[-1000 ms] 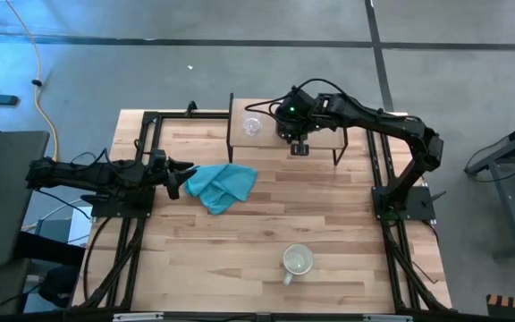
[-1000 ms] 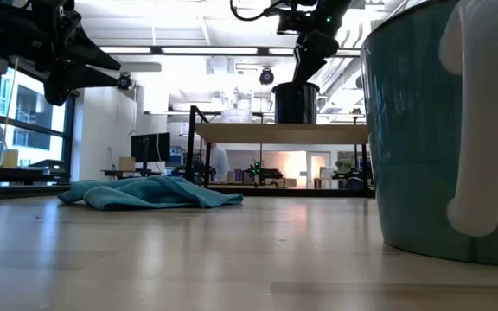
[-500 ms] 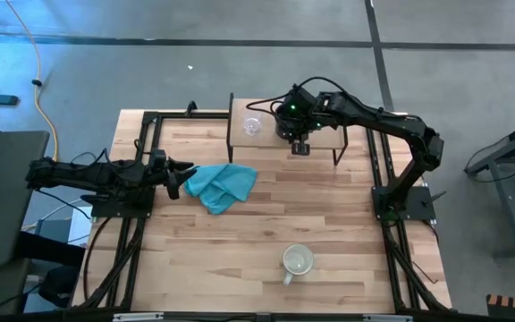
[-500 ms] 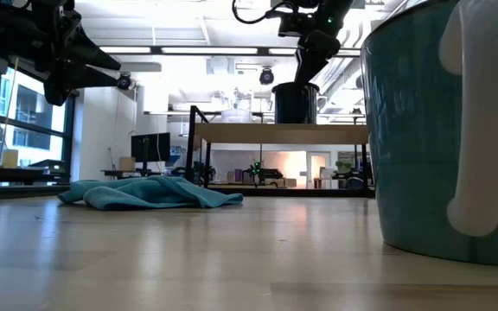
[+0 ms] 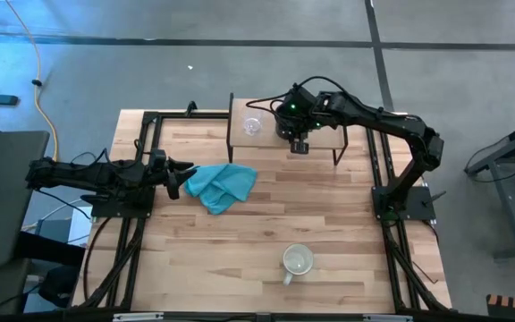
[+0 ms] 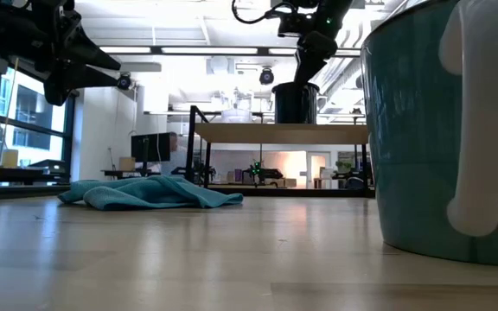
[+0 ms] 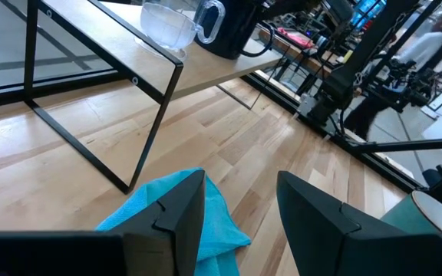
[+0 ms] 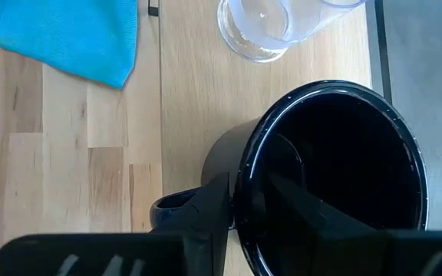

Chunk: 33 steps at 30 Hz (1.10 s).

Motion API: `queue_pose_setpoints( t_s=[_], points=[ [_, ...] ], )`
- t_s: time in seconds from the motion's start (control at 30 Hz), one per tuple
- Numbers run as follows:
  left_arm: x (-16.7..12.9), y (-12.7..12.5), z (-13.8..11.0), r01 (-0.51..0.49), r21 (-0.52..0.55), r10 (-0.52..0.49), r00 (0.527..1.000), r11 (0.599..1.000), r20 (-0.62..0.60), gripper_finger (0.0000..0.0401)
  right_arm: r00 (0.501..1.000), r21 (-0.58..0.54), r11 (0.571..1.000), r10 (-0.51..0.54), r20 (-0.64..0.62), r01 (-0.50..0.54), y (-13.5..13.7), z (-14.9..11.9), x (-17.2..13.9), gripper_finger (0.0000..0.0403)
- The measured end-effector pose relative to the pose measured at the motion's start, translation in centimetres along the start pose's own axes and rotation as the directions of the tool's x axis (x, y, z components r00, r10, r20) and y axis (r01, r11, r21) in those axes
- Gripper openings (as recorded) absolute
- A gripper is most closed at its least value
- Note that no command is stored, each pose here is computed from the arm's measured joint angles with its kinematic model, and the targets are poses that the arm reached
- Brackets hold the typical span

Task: Stack small to large cups/mugs on shelf
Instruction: Put the dark blue mug on the shelf

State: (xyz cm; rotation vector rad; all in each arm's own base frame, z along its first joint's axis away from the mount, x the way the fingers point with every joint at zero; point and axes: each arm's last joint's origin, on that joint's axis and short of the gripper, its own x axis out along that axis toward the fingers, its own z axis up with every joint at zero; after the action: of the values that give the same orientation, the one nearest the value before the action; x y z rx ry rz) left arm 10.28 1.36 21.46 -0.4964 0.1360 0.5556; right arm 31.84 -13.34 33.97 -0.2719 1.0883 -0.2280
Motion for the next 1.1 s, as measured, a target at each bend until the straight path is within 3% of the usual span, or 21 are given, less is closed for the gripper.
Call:
queue_pose_setpoints(
  t_s=[1.1],
  points=[
    [0.0, 0.02, -0.03, -0.002, 0.002, 0.002, 1.0, 1.0, -0.002, 0.0152, 0.999, 0.054, 0.998, -0.022, 0.042, 0.02, -0.2, 0.42, -0.01, 0.0076]
  ],
)
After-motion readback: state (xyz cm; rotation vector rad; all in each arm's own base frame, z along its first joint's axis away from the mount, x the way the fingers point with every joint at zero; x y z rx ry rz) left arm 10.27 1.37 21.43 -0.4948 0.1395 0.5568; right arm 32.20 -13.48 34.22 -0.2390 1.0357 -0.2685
